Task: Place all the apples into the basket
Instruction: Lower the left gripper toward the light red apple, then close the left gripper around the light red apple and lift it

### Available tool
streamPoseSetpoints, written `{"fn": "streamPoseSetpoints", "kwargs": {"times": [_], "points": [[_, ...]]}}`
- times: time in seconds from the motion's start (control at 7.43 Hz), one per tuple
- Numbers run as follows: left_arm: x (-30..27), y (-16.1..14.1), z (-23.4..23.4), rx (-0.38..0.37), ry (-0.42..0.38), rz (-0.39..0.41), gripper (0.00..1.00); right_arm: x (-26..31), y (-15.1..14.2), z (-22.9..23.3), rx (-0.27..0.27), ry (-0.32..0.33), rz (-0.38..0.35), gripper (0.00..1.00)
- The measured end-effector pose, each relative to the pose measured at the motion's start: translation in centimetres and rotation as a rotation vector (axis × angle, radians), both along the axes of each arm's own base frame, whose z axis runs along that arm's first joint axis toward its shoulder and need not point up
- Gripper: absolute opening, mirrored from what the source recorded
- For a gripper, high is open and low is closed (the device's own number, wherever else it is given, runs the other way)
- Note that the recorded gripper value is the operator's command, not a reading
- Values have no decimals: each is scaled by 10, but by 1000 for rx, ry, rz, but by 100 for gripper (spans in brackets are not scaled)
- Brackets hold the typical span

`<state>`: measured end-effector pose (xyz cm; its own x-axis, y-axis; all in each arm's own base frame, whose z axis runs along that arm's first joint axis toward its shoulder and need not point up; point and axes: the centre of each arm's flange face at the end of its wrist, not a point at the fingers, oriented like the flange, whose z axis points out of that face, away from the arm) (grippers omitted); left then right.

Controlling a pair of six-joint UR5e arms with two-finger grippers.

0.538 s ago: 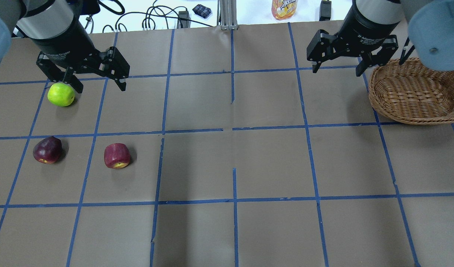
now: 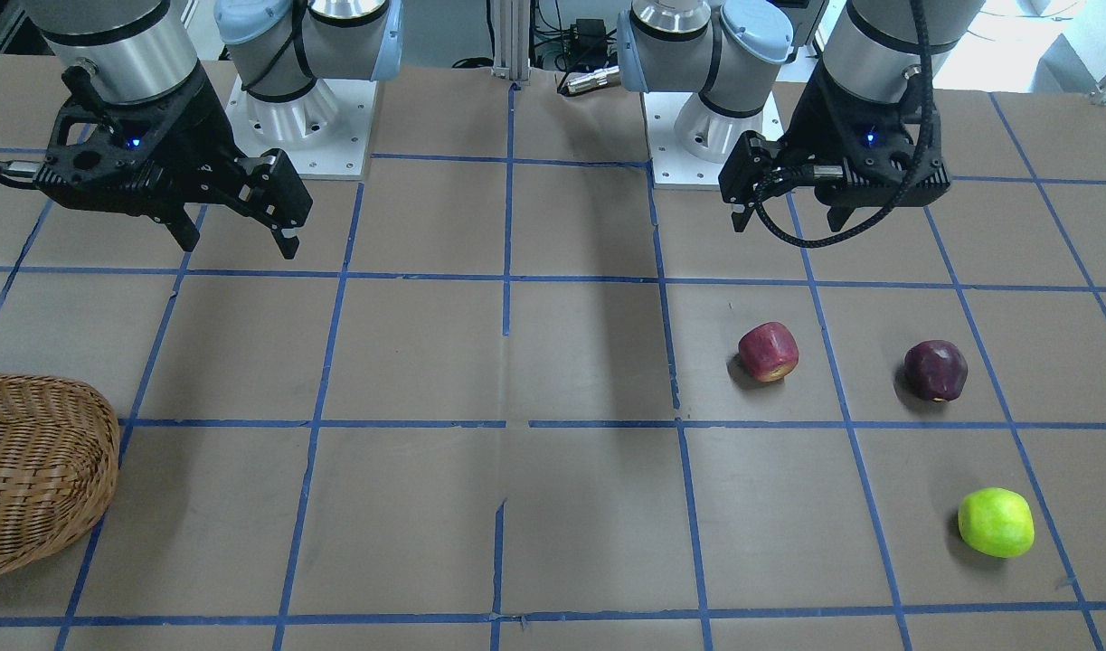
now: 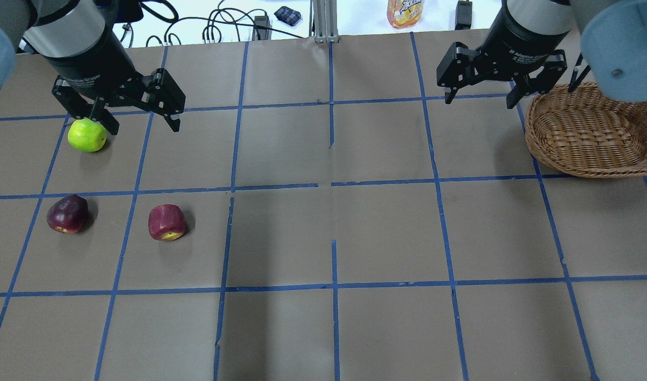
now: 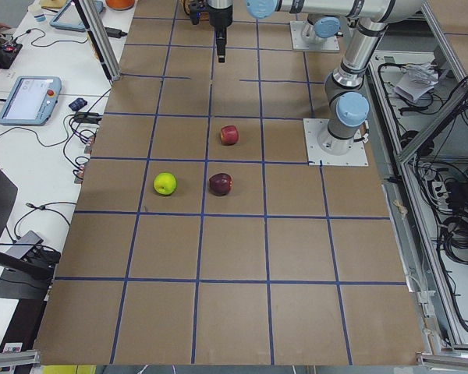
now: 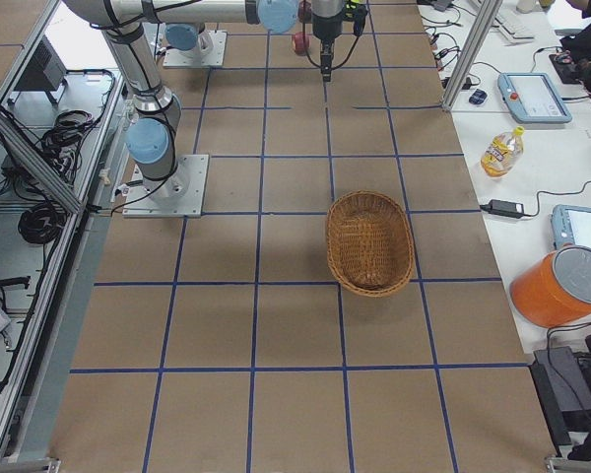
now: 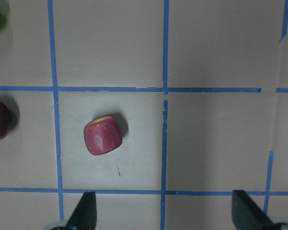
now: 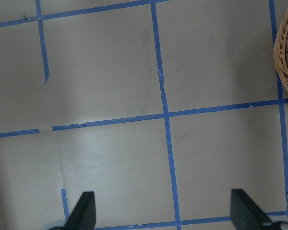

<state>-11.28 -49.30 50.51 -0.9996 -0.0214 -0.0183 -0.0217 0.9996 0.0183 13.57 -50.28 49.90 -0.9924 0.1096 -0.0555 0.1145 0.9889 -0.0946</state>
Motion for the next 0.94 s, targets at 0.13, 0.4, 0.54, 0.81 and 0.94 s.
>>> {"fn": "streamPoseSetpoints", "kwargs": {"times": [0.13, 0.4, 0.54, 0.81, 0.94], "points": [[11, -4, -9, 20, -4, 16, 100, 0, 0, 0, 0, 0, 0, 100], [81, -14, -61, 129, 14, 118, 100, 0, 0, -1, 1, 0, 0, 100], [114, -11, -95, 178, 40, 141, 100, 0, 0, 0, 1, -1, 0, 100], [142, -4, -165, 182, 78, 157, 100, 0, 0, -1, 1, -3, 0, 100], [143, 0, -207, 169, 86, 157, 100, 0, -1, -1, 2, -4, 0, 100]]}}
